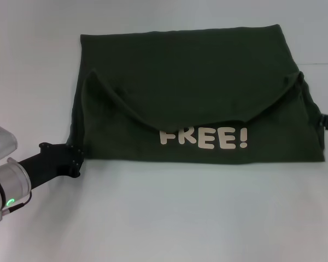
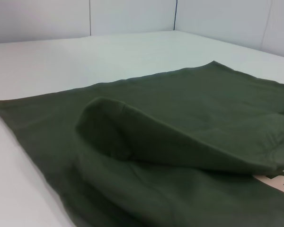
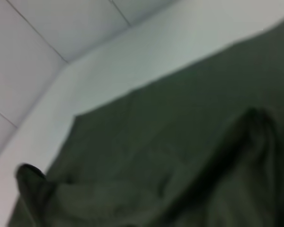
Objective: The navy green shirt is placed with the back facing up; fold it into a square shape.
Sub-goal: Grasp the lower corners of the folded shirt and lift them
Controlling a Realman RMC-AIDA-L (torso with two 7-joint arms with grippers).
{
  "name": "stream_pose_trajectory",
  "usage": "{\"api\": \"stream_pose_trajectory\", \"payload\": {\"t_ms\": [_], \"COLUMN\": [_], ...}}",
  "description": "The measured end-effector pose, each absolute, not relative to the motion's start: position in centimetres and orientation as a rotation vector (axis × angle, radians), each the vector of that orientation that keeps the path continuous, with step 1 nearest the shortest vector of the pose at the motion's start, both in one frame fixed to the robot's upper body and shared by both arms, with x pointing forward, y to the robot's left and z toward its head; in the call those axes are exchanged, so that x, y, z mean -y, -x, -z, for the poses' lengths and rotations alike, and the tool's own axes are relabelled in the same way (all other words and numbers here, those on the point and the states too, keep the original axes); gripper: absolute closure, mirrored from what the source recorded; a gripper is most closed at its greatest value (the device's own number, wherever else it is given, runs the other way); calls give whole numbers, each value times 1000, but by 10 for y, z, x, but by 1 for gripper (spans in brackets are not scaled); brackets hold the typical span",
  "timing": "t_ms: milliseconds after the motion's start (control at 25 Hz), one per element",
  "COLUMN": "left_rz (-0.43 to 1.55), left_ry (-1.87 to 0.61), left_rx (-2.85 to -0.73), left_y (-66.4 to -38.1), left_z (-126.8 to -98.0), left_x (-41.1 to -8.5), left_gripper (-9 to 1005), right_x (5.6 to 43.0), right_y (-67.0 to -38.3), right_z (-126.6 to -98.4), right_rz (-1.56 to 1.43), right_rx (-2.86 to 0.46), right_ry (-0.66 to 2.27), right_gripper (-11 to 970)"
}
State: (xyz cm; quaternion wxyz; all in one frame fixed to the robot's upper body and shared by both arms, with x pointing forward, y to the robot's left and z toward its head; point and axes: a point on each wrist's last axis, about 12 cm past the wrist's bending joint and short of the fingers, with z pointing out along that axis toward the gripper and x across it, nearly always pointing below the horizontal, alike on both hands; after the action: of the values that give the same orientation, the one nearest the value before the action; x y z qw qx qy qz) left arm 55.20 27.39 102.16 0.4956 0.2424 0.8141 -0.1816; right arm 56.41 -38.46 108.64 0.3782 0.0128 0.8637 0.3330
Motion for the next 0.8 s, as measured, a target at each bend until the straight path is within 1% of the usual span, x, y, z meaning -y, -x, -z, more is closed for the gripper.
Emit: {"api": "stream_pose_trajectory", "payload": {"t_ms": [240, 800], "left_rz": [442, 459], "left_ry": [-593, -601], "left_rx": [-1971, -1957], "left_y": [-552, -553], "left_z": [-1022, -1026], "left_x": [-274, -274], "left_gripper": [990, 989], "right_x": [389, 375], "right_y": [-563, -568], "right_z": [-1083, -1068], "right_rz": [-808, -752], "right_rx": [-2301, -2351], "right_ry": [-51, -58], "right_gripper": [188, 249]}}
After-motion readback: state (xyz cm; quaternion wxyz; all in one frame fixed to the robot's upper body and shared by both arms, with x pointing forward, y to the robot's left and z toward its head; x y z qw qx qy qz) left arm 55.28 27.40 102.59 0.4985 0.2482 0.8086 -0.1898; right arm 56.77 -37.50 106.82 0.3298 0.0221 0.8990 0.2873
